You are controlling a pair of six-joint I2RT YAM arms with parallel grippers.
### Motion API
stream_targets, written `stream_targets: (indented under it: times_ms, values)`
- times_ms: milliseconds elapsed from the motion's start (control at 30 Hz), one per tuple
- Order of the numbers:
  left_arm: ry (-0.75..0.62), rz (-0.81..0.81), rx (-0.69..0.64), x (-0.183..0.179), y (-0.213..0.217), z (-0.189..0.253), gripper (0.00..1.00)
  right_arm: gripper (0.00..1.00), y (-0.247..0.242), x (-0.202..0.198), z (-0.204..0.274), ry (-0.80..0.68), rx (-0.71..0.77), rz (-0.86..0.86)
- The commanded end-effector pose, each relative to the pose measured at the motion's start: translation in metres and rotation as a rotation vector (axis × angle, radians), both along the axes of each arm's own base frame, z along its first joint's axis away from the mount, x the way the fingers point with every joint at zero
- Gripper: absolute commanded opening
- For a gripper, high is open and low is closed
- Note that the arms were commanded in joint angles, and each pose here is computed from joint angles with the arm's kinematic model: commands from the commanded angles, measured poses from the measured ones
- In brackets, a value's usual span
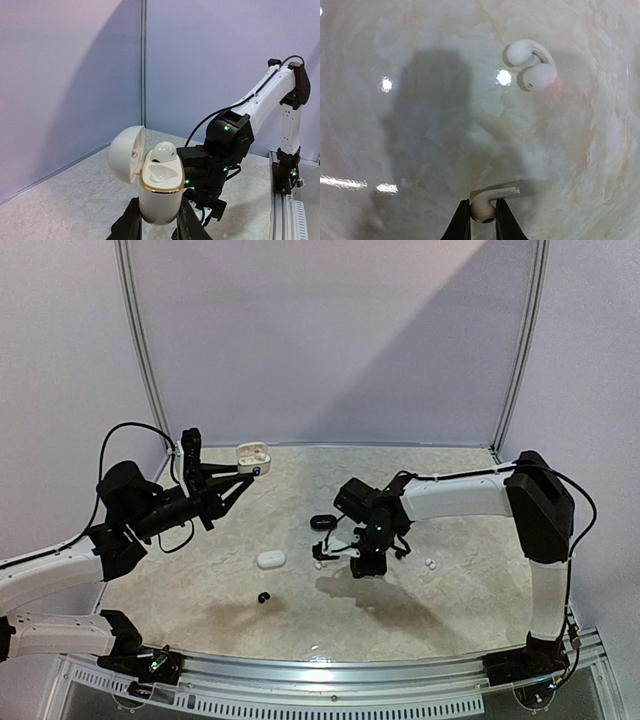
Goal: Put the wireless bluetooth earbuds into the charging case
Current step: Pick up the left earbud from the center of the board.
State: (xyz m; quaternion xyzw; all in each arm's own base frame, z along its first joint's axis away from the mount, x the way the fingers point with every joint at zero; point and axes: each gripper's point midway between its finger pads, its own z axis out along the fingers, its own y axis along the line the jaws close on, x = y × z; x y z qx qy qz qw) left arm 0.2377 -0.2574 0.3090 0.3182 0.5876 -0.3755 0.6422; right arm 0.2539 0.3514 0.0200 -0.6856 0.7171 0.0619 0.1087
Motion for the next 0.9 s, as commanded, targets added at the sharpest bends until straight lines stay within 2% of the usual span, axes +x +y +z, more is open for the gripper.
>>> stream_targets:
  times_ms: [0,167,300,467,600,667,733,867]
  values:
    - [0.000,0.012,0.020,0.000,0.001,-0.008,0.00,0.08,0.004,0.002,0.008,0.080,0.044,-0.119]
    - [-0.005,0.003,0.020,0.001,-0.001,-0.007,0.00,0.04,0.011,-0.003,0.033,0.143,0.125,-0.168]
    - [-0.033,0.006,0.042,0.001,-0.001,-0.010,0.00,0.04,0.024,-0.011,0.075,0.286,0.234,-0.255]
    - [-0.180,0.015,0.080,-0.002,0.000,-0.012,0.00,0.02,0.063,-0.030,0.184,0.537,0.593,-0.300]
    - [-0.256,-0.006,0.078,-0.004,-0.005,-0.007,0.00,0.00,0.078,-0.041,0.276,0.671,0.881,-0.302]
    - [-0.287,-0.014,0.063,-0.005,-0.007,-0.003,0.00,0.00,0.083,-0.041,0.308,0.729,0.979,-0.310]
    - [-0.297,-0.016,0.051,-0.004,-0.009,0.000,0.00,0.00,0.085,-0.042,0.333,0.819,1.026,-0.360]
    - [-0.305,-0.028,0.040,-0.004,-0.013,0.006,0.00,0.00,0.095,-0.049,0.372,0.894,1.093,-0.355]
